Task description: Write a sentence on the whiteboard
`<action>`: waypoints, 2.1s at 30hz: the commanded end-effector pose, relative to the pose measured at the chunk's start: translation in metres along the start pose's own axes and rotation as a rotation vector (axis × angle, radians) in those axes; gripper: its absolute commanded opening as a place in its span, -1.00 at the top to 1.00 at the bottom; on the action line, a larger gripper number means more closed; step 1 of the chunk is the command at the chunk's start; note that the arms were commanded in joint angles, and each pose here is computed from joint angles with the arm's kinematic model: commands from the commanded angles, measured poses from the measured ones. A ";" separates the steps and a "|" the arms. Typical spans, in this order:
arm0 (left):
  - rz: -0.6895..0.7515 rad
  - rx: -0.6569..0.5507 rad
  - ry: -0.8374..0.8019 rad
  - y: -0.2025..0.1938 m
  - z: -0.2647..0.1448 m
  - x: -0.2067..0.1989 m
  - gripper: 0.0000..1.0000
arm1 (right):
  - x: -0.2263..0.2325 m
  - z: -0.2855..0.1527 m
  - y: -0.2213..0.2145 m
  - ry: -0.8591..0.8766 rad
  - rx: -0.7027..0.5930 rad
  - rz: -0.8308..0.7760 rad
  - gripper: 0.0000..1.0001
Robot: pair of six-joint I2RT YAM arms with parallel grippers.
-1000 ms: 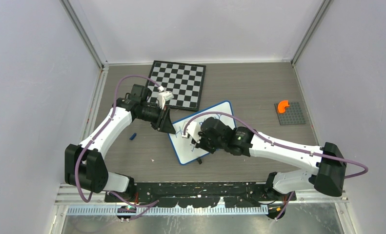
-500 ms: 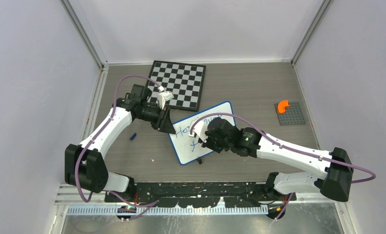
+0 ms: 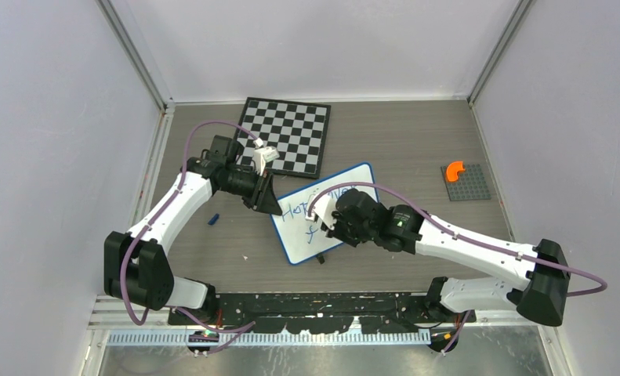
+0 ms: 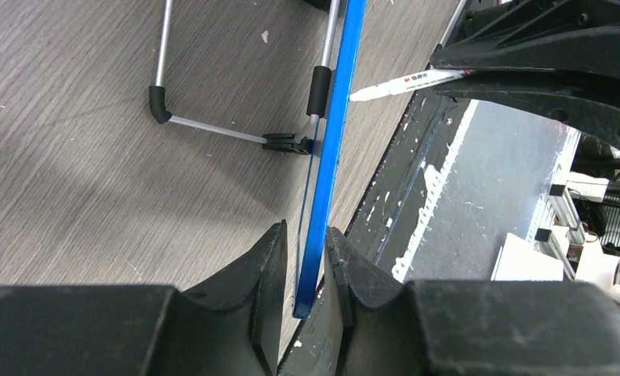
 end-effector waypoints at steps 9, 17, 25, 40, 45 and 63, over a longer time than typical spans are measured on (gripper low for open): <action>0.045 -0.029 -0.018 0.010 -0.004 -0.009 0.49 | -0.022 0.001 0.023 -0.107 -0.050 0.023 0.99; 0.045 -0.027 -0.017 0.009 -0.004 -0.008 0.49 | -0.016 0.010 0.025 -0.070 -0.052 0.022 0.99; 0.047 -0.024 -0.014 0.007 -0.003 -0.007 0.49 | -0.009 0.019 0.011 -0.042 -0.015 0.010 1.00; 0.039 -0.019 -0.016 0.007 -0.001 -0.005 0.49 | -0.015 0.005 0.002 -0.078 0.008 -0.012 0.99; 0.039 -0.021 -0.014 0.008 -0.002 -0.006 0.49 | -0.024 0.000 0.009 -0.111 -0.008 -0.007 1.00; 0.038 -0.020 -0.013 0.007 -0.002 -0.005 0.49 | -0.018 0.004 0.004 -0.068 -0.006 0.018 0.99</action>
Point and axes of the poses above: each gripper's point midway between its finger pads, its own z axis out along the fingers, its own x axis along the line the jaws close on, y = z × x, the point moved 3 cm from there along -z, back along the fingers, and after that the axes turned 5 degrees about -z, right-handed, at the moved point
